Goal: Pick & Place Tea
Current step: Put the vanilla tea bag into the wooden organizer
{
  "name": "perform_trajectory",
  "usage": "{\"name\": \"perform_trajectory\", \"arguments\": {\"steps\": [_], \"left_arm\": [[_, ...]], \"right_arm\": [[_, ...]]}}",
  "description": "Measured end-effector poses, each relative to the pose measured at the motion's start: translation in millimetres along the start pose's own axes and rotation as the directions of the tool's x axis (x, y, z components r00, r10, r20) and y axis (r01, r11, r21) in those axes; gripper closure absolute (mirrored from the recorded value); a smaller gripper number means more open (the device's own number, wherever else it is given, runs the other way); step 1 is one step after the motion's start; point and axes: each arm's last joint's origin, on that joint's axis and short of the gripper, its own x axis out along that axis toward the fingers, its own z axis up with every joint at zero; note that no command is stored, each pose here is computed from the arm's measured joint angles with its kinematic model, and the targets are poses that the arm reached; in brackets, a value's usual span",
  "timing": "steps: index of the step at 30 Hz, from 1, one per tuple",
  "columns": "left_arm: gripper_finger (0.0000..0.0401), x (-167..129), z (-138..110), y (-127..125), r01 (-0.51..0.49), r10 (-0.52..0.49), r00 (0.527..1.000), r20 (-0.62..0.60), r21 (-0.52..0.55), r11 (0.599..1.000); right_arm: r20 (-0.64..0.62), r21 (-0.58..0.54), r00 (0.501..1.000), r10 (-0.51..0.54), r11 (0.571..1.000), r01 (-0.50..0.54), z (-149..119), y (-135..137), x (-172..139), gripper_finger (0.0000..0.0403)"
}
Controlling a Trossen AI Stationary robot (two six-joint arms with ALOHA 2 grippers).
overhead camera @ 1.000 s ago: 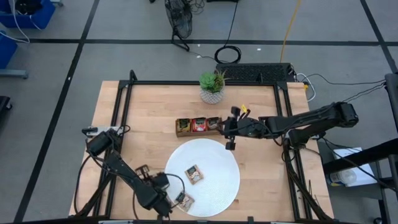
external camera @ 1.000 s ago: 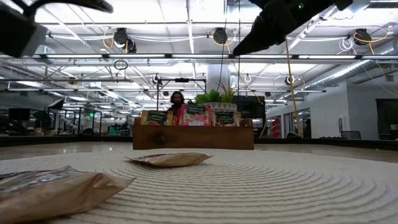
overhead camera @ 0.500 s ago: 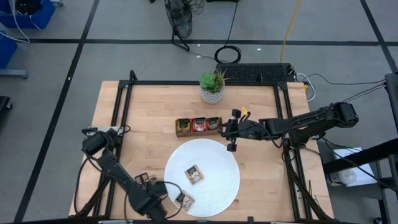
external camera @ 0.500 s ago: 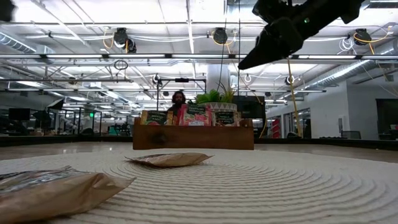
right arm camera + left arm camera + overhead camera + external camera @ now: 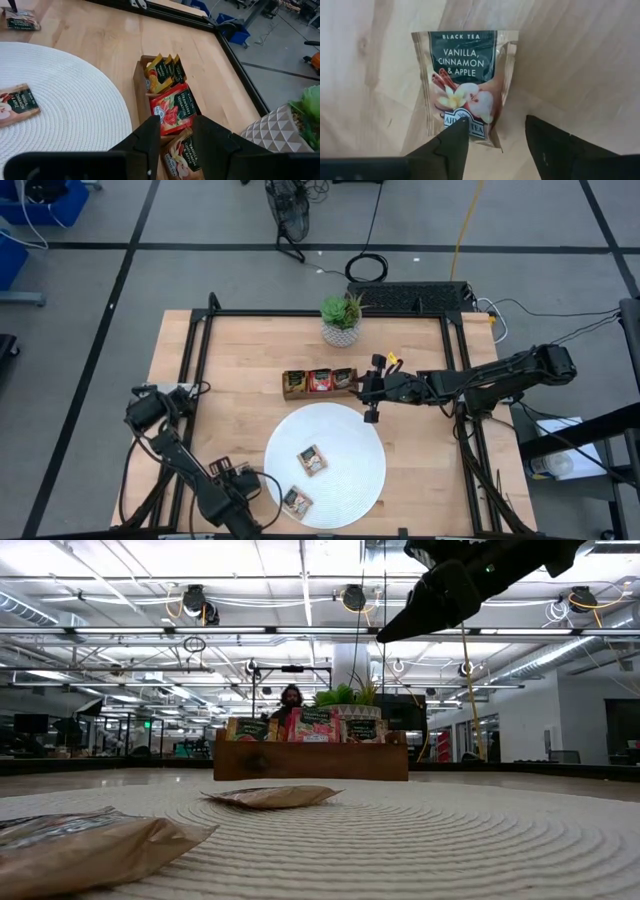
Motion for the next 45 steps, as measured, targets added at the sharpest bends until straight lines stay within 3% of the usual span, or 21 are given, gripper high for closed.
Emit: {"name": "perform_trajectory", "arguments": {"steps": [13,16,20,22,26,30,34,35,39,45], "left_arm": [[0.0263,13,1,4,-0.029,0.024,0.993,0.113,0.044,0.999],[0.0301,15,2,5,-0.051,0.043,0.986,0.16,0.045,0.998],[0.0381,18,4,7,-0.076,0.066,0.982,0.177,0.05,0.996],[0.0386,16,6,7,-0.072,0.065,0.983,0.173,0.036,0.997],[0.0394,1,15,7,-0.143,0.13,0.976,0.176,0.063,0.988],[0.0395,-39,37,13,-0.269,0.221,0.922,0.318,0.118,0.956],[0.0395,-57,66,21,-0.449,0.298,0.802,0.517,0.194,0.872],[0.0395,-59,75,25,-0.509,0.324,0.76,0.563,0.207,0.836],[0.0395,-60,109,42,-0.706,0.421,0.626,0.657,0.247,0.663],[0.0395,-62,156,70,-0.893,0.549,0.428,0.718,0.243,0.378]], "right_arm": [[0.0,0.007,1.0,0.0,1.0,0.0,0,0,0,0.0303],[0.0,0.008,1.0,0.0,1.0,0.0,0,0,0,0.0303],[0.0,0.008,1.0,0.0,1.0,0.0,0,0,0,0.0303],[0.0,0.008,1.0,0.0,1.0,0.0,0,0,0,0.0303],[0.0,0.012,1.0,0.002,1.0,-0.002,0,0,0,0.0303],[0.004,0.057,1.0,0.018,0.998,-0.018,0,1,0,0.0303],[0.044,0.099,0.994,0.104,0.989,-0.108,-5,5,1,0.0303],[0.061,0.111,0.99,0.124,0.985,-0.13,-7,6,1,0.0303],[0.172,0.189,0.971,0.169,0.961,-0.2,-17,7,3,0.0303],[0.307,0.351,0.935,0.179,0.892,-0.286,-37,-2,6,0.0303]]}}
